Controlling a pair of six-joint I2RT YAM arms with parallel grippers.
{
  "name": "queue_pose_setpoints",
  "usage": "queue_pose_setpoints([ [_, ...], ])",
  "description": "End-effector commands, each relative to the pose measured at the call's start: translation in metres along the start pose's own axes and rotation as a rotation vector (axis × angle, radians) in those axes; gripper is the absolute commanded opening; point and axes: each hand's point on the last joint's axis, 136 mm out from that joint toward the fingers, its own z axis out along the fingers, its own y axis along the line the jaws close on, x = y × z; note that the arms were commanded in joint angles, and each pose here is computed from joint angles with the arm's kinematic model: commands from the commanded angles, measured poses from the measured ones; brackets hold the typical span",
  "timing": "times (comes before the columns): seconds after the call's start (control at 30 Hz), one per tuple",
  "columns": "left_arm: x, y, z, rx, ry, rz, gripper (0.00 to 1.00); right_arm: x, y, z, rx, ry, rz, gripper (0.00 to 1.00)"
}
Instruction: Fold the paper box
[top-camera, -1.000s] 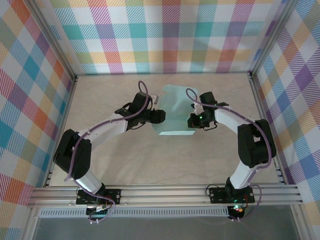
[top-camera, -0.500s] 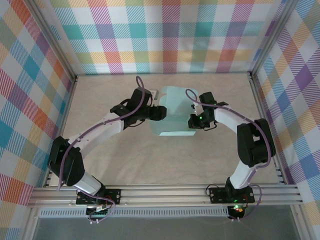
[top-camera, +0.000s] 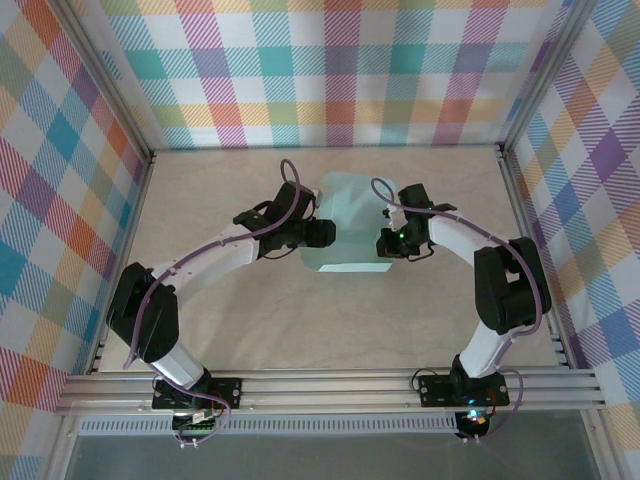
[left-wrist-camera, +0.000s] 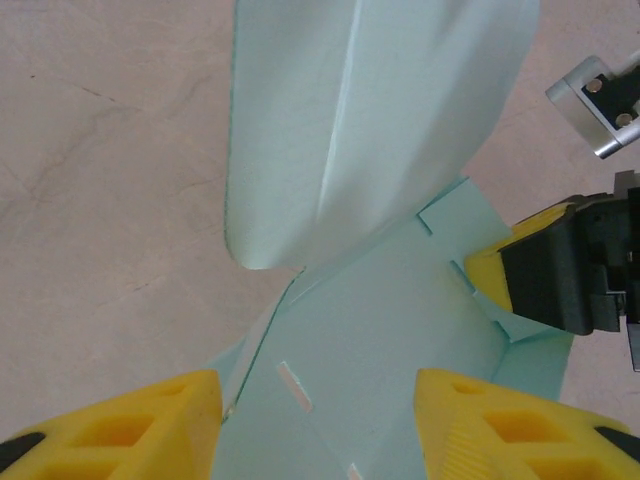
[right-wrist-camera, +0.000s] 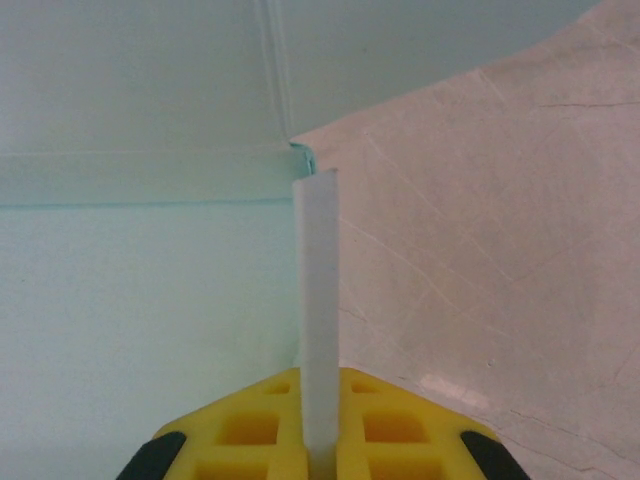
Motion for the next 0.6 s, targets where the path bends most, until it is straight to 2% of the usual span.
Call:
queue_pose_setpoints([
  [0.0,0.008,-0.008,0.012,0.032,0.026,-0.081,0.51,-0.012,0.01,-0.008,-0.036,-0.029,0.006,0.0],
  [0.33,0.015,-0.014,0.031,0.054,0.044,-0.211,0.49,-0.013,0.014,-0.009,-0.055,-0.04,0.016,0.0],
  [0.57,0.0,-0.034,0.042,0.144,0.013,-0.276,0.48,-0.009,0.016,-0.007,-0.076,-0.039,0.028,0.0],
])
